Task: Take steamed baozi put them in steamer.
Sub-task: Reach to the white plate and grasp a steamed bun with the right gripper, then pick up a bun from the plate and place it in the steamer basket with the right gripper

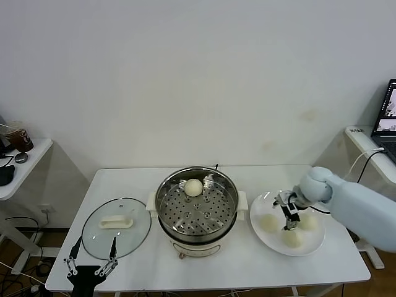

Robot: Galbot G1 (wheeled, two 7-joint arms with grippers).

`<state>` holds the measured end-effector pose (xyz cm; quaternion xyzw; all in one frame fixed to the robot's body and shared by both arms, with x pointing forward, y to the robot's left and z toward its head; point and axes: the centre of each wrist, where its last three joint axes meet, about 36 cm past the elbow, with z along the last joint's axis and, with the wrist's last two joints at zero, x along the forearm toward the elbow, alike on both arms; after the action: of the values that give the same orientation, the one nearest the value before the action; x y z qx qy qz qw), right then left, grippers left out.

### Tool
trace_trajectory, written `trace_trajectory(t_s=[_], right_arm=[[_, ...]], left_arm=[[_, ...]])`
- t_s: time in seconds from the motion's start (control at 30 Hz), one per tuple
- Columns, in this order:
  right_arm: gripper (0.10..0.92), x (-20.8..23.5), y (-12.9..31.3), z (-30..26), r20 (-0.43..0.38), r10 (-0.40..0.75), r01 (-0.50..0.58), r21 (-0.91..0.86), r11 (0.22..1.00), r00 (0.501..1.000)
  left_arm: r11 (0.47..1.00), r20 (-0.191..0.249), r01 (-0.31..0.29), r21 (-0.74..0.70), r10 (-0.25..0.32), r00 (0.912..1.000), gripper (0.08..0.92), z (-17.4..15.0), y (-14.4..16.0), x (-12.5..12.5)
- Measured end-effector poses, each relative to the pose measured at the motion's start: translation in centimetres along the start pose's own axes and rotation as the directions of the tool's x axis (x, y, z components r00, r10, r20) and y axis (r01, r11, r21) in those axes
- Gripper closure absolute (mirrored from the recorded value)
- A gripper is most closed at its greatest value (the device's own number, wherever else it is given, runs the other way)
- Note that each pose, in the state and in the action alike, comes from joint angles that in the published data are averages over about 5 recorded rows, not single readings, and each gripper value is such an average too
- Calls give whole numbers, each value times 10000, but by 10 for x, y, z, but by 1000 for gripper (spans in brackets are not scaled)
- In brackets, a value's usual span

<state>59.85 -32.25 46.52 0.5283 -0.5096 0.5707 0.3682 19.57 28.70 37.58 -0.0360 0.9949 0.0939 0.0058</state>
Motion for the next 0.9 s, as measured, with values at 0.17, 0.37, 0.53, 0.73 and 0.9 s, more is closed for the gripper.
trace_trajectory(t_s=[0.17, 0.37, 0.53, 0.73, 0.9], right_arm=[[202, -12, -5, -7, -40, 37, -37, 31, 10000, 10000], [311, -18, -9, -12, -181, -4, 5, 49, 10000, 9998], [432, -19, -9, -13, -236, -102, 103, 49, 9999, 9997], [481, -14, -10, -12, -229, -197, 197, 1, 9998, 9995], [487, 4, -13, -9, -140, -204, 203, -92, 9998, 9997]], left_arm=[[10000, 22, 18, 6, -18, 10000, 177, 0, 0, 1], [10000, 46, 70, 21, -70, 10000, 177, 0, 0, 1], [9999, 50, 122, 29, -122, 9999, 177, -1, 0, 1], [9999, 102, 119, 24, -119, 9999, 177, -2, 0, 0], [9999, 176, 80, 72, -81, 9998, 177, -4, -2, -1]])
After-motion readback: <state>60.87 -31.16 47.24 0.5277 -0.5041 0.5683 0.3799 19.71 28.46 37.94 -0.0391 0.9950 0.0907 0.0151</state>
